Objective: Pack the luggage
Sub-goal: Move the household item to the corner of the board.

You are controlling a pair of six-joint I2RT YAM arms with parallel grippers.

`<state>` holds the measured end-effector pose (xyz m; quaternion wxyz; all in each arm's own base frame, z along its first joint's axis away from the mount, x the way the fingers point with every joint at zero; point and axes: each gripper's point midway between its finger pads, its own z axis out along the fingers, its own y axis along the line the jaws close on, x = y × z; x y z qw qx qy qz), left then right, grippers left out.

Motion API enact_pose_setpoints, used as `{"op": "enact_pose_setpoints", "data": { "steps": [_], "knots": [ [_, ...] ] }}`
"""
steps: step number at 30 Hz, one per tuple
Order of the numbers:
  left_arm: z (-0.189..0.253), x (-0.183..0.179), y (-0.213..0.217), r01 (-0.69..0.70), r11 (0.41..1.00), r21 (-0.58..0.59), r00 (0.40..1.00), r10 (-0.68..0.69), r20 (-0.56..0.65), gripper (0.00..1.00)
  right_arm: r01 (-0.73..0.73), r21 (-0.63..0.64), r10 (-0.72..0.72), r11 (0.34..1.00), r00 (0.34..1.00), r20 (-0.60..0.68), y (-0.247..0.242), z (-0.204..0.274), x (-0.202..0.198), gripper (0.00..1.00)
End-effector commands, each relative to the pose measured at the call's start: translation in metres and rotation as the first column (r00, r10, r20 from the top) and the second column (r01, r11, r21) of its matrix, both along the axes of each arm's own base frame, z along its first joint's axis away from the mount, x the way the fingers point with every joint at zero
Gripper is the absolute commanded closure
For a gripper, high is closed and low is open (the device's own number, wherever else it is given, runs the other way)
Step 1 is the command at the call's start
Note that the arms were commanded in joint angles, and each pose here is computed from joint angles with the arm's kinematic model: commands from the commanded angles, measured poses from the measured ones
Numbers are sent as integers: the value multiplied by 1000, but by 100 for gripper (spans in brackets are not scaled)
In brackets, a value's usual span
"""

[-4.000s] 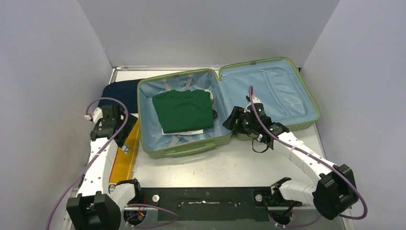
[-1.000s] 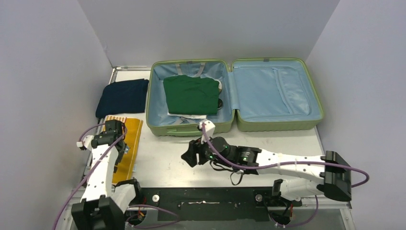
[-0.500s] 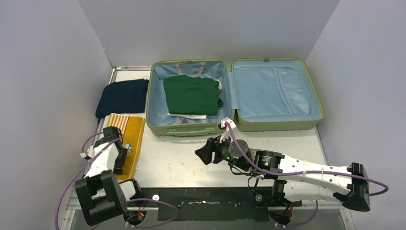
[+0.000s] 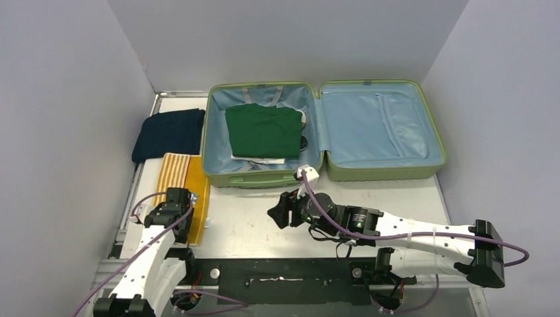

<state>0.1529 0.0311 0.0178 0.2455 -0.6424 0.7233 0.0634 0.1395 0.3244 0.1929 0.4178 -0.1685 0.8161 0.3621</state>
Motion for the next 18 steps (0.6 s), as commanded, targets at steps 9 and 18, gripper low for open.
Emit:
{"op": "enact_pose_setpoints", "data": {
  "steps": [9,18],
  "knots": [
    [14,-27,-43,35,980,-196,999,-39,-14,33,-38,-29,38,999,999,-13,34,-16,8,41],
    [115,-11,-13,206,978,32,977,-207,54,6,-156,-84,156,984,988,-7,88,-28,11,38]
  ]
}}
